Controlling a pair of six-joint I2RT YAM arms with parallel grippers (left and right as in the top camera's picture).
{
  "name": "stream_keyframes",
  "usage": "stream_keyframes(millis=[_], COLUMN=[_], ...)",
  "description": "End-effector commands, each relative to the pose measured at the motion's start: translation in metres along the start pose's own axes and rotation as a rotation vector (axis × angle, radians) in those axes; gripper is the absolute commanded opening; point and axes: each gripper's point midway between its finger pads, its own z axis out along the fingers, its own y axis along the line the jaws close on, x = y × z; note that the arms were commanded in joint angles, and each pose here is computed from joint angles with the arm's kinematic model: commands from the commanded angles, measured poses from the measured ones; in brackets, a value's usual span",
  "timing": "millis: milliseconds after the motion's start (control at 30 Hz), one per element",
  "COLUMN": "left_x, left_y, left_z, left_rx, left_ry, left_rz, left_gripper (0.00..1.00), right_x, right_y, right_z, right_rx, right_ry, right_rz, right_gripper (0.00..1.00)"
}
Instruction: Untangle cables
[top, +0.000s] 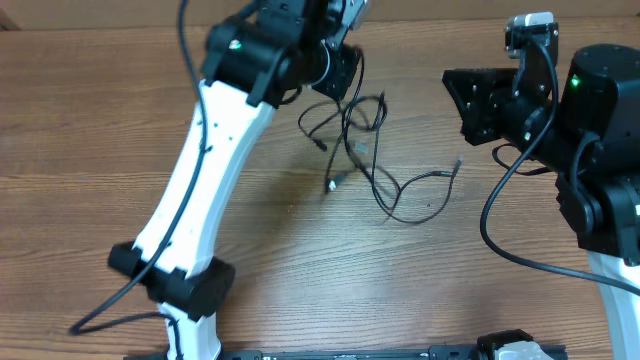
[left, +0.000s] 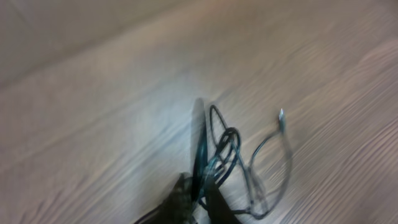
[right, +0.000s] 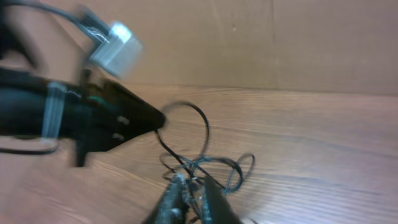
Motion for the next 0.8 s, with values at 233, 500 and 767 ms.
stream_keyframes(millis=[233,500,767], left_x=[-0.040,-0.026,-0.009], left_y=[-0.034,-0.016,-0.004], left_z=[-0.157,-0.204,-0.218], left_rx=[0.059,-0.059,-0.149], left_ry=[-0.352,-0.409,-0.384], left_rz=[0.015,-0.007,-0.017], left_gripper=[1.00,1.00,0.99], right_x=[0.033,0.122,0.208], right_y=[-0.006,0.004,-0.032], right_z=[0.060,0.141,0.221], right_rx=[-0.045,-0.227,-0.249], right_ry=[0.181,0.476,0.696], right_rz=[-0.088,-0.536,-0.466], right_gripper=[0.96,0.95,0.88])
